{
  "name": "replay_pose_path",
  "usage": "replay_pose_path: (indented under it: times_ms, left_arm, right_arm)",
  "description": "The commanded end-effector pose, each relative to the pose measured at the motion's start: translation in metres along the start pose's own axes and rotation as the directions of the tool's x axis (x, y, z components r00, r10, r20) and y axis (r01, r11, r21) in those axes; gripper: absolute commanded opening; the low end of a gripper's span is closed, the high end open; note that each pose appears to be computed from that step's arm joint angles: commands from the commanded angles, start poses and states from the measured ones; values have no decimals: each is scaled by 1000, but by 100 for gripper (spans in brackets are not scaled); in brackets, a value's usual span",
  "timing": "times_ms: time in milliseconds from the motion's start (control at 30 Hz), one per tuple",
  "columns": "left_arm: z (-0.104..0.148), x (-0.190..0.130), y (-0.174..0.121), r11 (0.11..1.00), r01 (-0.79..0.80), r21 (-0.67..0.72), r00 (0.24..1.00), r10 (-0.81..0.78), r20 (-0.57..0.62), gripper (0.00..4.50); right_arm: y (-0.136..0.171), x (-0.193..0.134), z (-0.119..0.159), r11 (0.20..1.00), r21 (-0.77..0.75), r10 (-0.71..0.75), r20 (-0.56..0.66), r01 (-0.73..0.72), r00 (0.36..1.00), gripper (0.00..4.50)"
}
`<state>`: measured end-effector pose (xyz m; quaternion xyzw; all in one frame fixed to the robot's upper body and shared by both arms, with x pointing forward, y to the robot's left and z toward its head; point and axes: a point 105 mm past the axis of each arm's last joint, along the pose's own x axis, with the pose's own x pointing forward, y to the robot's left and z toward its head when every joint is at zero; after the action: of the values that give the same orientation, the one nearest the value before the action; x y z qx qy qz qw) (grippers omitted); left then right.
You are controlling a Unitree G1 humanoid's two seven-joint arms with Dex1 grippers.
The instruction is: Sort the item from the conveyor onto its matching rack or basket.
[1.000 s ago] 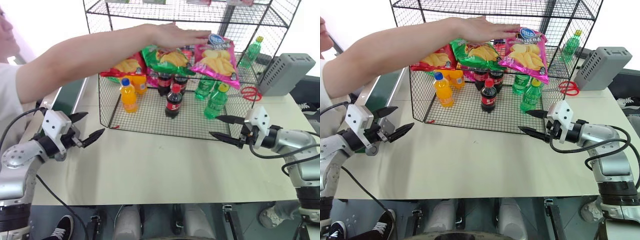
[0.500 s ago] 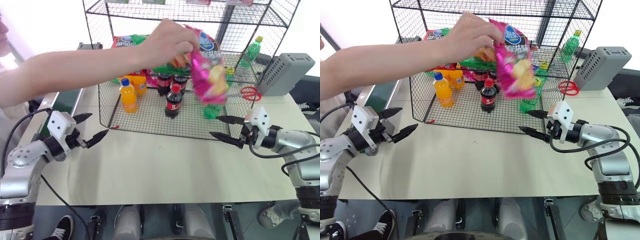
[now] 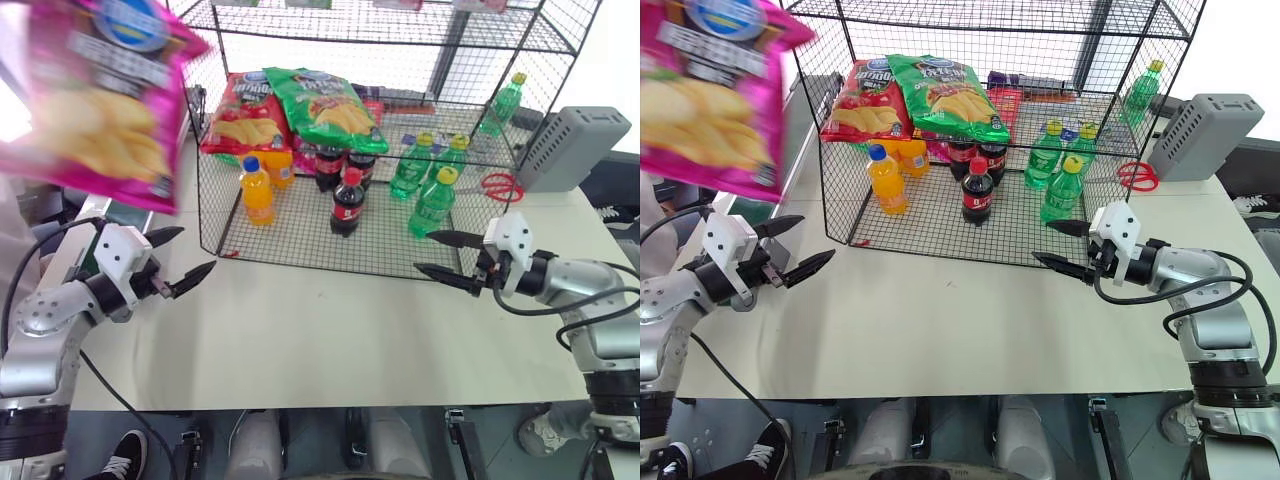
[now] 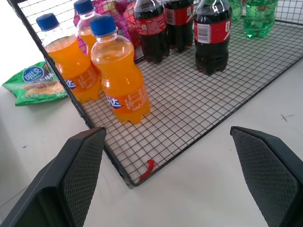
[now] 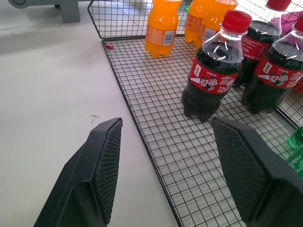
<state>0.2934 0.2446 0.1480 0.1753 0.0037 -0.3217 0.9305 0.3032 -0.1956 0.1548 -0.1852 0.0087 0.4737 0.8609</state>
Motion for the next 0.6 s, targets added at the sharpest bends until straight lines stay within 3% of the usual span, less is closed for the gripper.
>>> replay_pose_path:
  times_ms: [33, 600]
  left_arm:
    - [10, -5, 4, 999, -12, 46, 1000, 11, 16, 450]
    - [8, -8, 3, 999, -22, 44, 1000, 21, 4, 450]
  right_arm:
    - [-1, 2, 12, 999, -41, 6, 36, -4, 999, 309]
    - [1, 8, 12, 998, -55, 40, 33, -38, 999, 309]
